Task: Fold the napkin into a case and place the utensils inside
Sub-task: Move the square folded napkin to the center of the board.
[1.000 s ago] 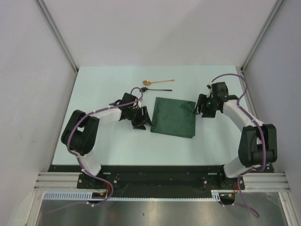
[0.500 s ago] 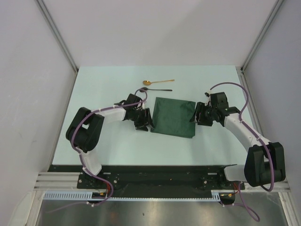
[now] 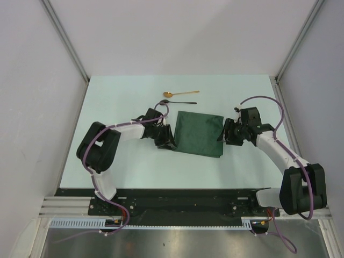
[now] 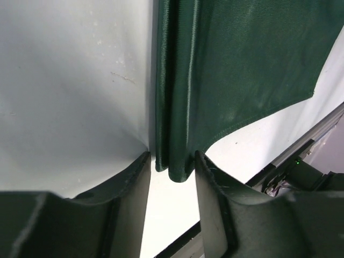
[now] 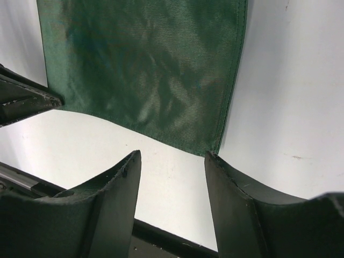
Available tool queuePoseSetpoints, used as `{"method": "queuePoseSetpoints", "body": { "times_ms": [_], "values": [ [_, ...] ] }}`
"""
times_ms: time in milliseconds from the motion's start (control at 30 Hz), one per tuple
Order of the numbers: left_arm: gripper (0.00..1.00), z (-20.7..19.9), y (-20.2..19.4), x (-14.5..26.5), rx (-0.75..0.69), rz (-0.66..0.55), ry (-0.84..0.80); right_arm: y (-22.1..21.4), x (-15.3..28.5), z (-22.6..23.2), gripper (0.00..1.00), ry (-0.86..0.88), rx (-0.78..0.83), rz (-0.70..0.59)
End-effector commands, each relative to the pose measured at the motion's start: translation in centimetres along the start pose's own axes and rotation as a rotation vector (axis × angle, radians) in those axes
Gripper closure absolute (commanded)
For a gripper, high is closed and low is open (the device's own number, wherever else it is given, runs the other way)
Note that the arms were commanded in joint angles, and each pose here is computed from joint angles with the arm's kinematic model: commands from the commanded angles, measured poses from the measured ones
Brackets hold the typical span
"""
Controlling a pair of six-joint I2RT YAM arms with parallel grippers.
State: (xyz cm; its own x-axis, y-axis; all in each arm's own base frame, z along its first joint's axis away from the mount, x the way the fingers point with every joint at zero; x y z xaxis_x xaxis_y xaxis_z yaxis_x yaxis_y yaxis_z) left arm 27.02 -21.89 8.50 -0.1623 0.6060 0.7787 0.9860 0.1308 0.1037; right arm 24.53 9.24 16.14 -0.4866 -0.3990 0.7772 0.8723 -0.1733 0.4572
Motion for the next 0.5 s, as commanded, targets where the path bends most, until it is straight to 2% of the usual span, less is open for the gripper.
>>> {"method": "queuePoseSetpoints", "body": {
  "times_ms": [0, 233, 333, 367, 400, 467],
  "values": [
    [0.59, 1.2, -0.5, -1.1, 0.01, 0.005, 0.046, 0.5, 1.0, 0.3, 0.45, 0.02, 0.028, -0.047],
    [0.7, 1.3, -0.6, -1.2, 0.018, -0.001, 0.039, 0.2, 1.2, 0.1, 0.45, 0.019, 0.031, -0.048],
    [0.86, 1.4, -0.8, -1.0, 0.022, -0.003, 0.046, 0.0, 1.2, 0.0, 0.45, 0.011, 0.015, -0.041],
    [0.95, 1.4, -0.9, -0.9, 0.032, -0.003, 0.042, -0.2, 1.2, -0.1, 0.45, -0.001, 0.003, -0.041],
    [0.99, 1.6, -1.3, -0.9, 0.044, 0.006, 0.046, -0.3, 1.2, -0.4, 0.45, -0.028, -0.011, -0.047],
    [1.0, 1.4, -1.7, -0.5, 0.064, 0.0, 0.024, -1.0, 1.2, -0.6, 0.46, -0.054, -0.079, -0.039]
  ]
}}
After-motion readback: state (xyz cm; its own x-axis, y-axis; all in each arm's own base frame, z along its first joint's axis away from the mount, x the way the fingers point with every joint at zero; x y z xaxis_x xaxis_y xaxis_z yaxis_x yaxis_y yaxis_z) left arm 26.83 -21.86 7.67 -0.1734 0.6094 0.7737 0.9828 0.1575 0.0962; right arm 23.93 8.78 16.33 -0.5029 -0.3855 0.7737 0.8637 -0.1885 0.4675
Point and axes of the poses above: each gripper's point midway between its finger pads, its own x axis back along the fingers, its own z axis along the line the jaws close on, y = z × x, the point moved 8 cm from there along x, back along the fingers, and after that the axes turned 3 degrees about x, right-handed, at the moved point
